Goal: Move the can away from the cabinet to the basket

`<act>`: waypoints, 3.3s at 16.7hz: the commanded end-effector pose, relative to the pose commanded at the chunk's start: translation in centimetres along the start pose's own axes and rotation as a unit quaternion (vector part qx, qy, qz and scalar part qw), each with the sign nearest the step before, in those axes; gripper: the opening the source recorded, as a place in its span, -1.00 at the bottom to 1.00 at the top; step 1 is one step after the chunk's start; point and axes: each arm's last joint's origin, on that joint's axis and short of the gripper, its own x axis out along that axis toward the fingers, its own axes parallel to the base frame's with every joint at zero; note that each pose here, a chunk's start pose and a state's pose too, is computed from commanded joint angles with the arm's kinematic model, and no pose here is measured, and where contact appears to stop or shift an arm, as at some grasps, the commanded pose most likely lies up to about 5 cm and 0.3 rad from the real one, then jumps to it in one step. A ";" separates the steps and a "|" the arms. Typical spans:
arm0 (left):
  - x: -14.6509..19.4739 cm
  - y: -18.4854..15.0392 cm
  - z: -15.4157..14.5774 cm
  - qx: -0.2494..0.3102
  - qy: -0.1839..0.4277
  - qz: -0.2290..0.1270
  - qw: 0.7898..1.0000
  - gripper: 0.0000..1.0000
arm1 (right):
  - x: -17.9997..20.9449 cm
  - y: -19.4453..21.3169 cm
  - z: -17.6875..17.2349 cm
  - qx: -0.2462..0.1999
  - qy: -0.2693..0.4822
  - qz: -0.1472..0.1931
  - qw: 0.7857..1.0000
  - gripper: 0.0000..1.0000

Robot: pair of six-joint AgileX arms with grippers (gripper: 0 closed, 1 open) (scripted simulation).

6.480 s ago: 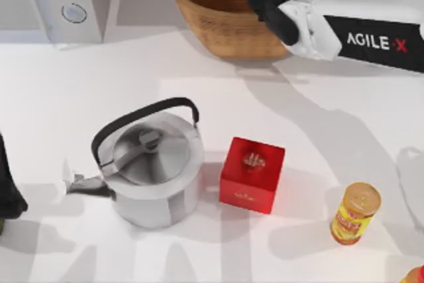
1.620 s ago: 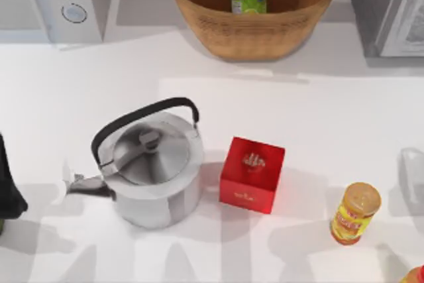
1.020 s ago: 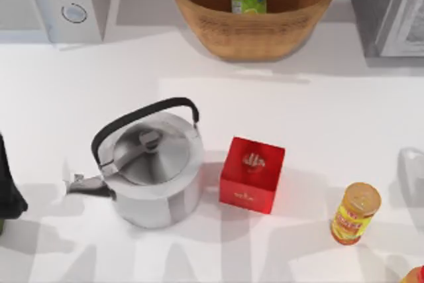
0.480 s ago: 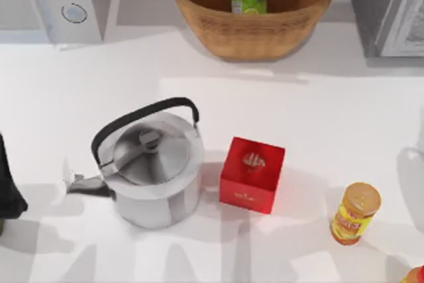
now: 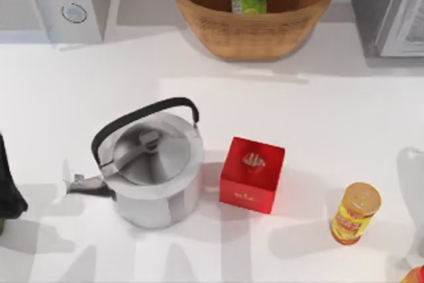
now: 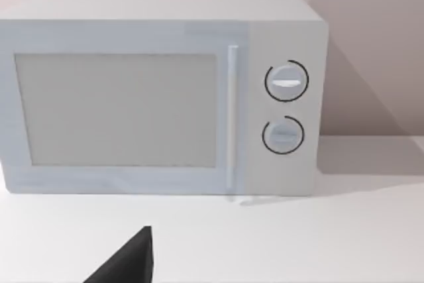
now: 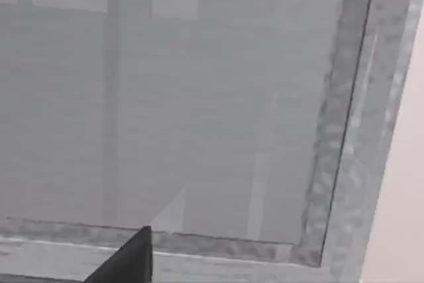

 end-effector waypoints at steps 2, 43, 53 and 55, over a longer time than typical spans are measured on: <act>0.0 0.0 0.0 0.000 0.000 0.000 1.000 1.00 | -0.9 -1.2 -1.8 0.024 0.017 -0.009 1.000 1.00; 0.0 0.0 0.0 0.000 0.000 0.000 1.000 1.00 | 1.0 -4.4 32.1 0.040 0.026 -0.015 0.999 1.00; 0.0 0.0 0.0 0.000 0.000 0.000 1.000 1.00 | 11.0 8.0 32.8 0.046 0.027 -0.017 0.998 1.00; 0.0 0.0 0.0 0.000 0.000 0.000 1.000 1.00 | 11.8 12.4 33.1 0.045 0.028 -0.016 0.998 1.00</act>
